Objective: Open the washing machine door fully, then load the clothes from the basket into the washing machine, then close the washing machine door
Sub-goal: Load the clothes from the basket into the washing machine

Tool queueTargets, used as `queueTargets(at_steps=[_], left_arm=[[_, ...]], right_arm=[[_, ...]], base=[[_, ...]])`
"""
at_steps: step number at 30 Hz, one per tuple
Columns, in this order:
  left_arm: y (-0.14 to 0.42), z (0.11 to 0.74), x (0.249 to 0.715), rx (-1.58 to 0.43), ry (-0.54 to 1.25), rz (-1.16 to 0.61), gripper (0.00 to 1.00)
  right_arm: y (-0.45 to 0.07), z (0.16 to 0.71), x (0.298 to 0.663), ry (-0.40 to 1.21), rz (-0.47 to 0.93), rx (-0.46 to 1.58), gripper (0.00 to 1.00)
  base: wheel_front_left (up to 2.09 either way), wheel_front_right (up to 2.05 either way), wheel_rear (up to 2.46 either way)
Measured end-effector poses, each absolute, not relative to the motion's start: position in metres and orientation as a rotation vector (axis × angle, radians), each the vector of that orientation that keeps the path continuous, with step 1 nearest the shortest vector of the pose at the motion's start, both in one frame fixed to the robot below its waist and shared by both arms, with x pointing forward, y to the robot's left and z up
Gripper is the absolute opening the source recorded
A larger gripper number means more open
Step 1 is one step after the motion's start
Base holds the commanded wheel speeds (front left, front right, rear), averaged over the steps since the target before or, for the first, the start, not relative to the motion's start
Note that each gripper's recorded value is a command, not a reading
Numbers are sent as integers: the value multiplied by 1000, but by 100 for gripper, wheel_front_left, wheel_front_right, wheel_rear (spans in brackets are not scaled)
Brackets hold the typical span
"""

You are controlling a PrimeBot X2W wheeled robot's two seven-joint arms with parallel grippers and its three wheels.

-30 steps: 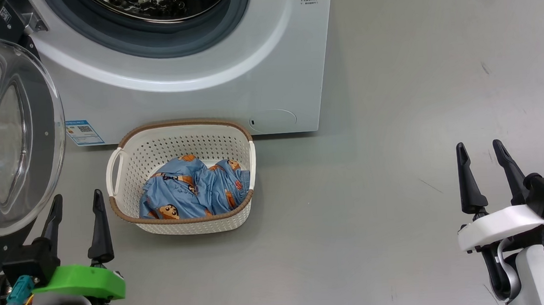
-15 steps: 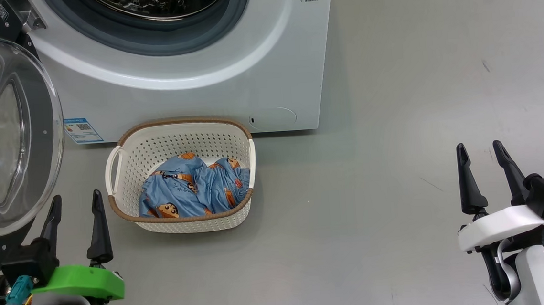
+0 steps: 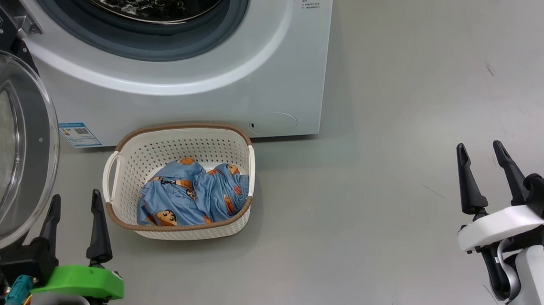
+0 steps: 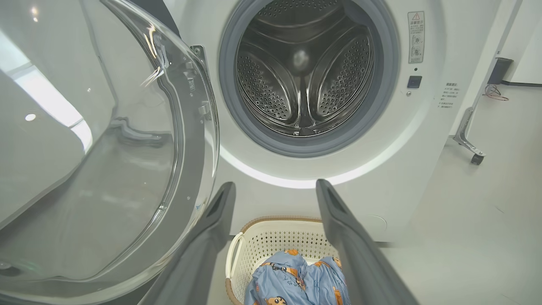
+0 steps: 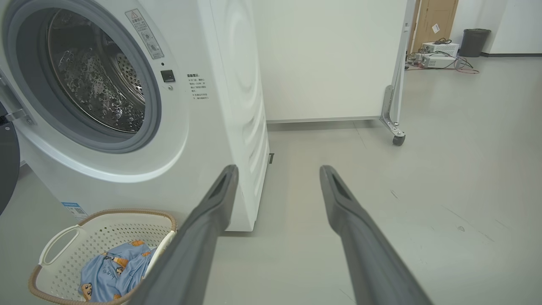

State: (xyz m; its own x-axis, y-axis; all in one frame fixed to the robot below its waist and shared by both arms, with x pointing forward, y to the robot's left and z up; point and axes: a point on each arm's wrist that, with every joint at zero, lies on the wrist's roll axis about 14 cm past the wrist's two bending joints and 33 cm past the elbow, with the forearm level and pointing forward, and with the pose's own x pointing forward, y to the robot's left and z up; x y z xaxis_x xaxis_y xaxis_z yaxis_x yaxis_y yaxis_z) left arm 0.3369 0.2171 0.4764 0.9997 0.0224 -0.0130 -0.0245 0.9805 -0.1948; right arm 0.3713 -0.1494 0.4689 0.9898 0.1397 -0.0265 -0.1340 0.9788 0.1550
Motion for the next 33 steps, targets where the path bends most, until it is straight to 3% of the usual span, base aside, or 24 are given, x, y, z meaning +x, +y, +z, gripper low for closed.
queueTargets(at_steps=[18,33], left_arm=[[230,476,335,-180,8,67,100],[224,471,336,-203,23,68,100]], right_arm=[[-145,464,374,54,149,157,100],[-144,458,375,71,150,159,100]], base=[[89,-89,0],[30,-30,0]])
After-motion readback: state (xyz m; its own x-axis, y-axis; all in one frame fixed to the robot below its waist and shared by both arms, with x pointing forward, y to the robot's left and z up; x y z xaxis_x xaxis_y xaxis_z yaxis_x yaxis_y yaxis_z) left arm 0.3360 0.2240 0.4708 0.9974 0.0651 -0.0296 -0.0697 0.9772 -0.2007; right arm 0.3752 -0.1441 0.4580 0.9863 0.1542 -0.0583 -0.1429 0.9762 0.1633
